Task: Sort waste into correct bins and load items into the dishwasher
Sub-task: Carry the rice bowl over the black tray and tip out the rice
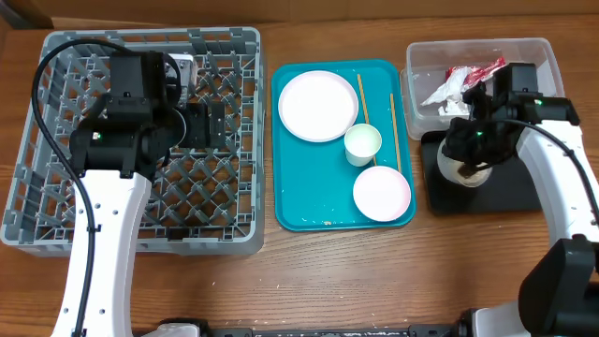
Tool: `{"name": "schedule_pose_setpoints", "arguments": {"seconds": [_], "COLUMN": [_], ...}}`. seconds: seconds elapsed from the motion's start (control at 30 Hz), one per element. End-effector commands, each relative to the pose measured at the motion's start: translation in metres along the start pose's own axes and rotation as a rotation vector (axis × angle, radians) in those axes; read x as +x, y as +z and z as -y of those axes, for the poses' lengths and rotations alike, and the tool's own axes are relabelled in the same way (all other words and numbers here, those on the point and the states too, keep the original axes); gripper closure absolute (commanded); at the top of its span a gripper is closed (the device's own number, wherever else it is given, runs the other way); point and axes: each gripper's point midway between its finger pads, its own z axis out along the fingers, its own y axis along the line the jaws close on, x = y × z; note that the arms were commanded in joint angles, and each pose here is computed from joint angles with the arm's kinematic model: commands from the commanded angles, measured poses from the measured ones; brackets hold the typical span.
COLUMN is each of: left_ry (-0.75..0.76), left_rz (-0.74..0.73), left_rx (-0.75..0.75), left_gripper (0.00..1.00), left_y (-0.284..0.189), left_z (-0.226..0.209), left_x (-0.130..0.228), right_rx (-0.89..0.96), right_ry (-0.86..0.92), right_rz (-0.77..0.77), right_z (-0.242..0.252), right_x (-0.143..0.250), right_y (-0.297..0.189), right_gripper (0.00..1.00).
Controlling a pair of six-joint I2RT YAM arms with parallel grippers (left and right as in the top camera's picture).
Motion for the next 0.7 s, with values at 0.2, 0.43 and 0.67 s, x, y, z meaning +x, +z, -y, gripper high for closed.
{"name": "schedule_pose_setpoints", "arguments": {"seconds": [0.2, 0.43, 0.67], "left_ry": [-0.015, -0.015, -0.015], "left_rz": [0.014, 0.014, 0.014], "left_rx": [-0.005, -0.005, -0.005], "left_gripper": [0.0, 0.0, 0.0], "left_y": [-0.003, -0.003, -0.003], "left_z": [-0.002, -0.002, -0.002], "left_x": [-0.006, -0.006, -0.006], "right_rx": [-0.494, -0.665, -0.774], "right_ry": [-0.083, -0.081, -0.008], "right_rz": [0.116, 0.224, 0.318], "right_z": [-0.013, 0.003, 0.022], "right_x": [-0.005, 0.001, 0.012], "right_y": [-0.051, -0.068, -0.047], "right_gripper": [0.96, 0.96, 0.96]}}
